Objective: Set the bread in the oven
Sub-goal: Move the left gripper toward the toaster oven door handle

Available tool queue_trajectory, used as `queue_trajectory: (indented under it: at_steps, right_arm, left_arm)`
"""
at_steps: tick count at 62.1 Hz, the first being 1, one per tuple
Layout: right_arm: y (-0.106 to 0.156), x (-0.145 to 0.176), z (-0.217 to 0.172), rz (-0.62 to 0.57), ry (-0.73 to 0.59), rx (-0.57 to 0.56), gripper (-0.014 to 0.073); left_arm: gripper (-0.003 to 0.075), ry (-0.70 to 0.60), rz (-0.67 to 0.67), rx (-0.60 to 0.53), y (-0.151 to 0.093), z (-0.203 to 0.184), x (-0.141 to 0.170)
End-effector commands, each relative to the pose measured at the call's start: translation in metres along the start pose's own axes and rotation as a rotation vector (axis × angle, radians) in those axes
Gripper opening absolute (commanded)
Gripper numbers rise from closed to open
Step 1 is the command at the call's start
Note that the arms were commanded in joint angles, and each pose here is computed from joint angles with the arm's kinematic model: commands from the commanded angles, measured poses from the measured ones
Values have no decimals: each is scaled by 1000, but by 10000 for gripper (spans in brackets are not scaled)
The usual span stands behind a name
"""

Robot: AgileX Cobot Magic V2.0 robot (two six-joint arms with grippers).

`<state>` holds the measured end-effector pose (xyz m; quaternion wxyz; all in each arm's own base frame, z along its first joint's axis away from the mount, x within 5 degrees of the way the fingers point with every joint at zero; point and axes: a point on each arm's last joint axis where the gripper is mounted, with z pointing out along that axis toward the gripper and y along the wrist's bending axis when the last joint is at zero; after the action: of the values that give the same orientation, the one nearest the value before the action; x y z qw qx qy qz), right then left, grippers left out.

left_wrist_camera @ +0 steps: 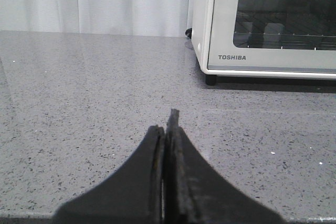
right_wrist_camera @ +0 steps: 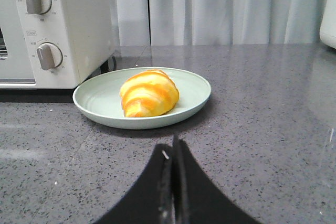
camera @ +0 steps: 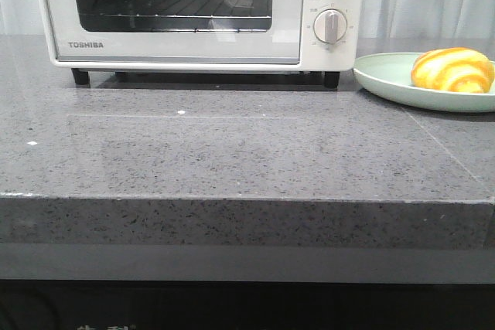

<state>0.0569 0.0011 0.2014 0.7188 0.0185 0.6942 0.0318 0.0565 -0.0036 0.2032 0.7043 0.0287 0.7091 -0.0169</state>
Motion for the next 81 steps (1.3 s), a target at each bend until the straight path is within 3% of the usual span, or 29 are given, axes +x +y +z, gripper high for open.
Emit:
queue_trajectory:
  at_steps: [1,25,44,56,69,81]
  right_arm:
    - [0,-10,-2,-9,-114,2,-70]
    - [0,-12,-3,-9,-124,2,-70]
    - [6,-87,-23,-12,-206,-13,-70]
    - [11,-140,-31,-35,-165,-10,-70]
    - [14,-183,-15,-36,-39,-7,-70]
    - [14,-190,14,-36,110,-1,-70]
  left_arm:
    - [-18,-77,-4,8,-1,-1,1]
    - [-18,-114,-6,9,-1,-2,-4]
    - [-18,-339,-19,7,1,-24,-87]
    - [-18,-364,-20,6,2,-33,-141]
    - [-18,-211,-20,4,3,-20,-187]
    - [-18,10,-19,4,3,15,-191]
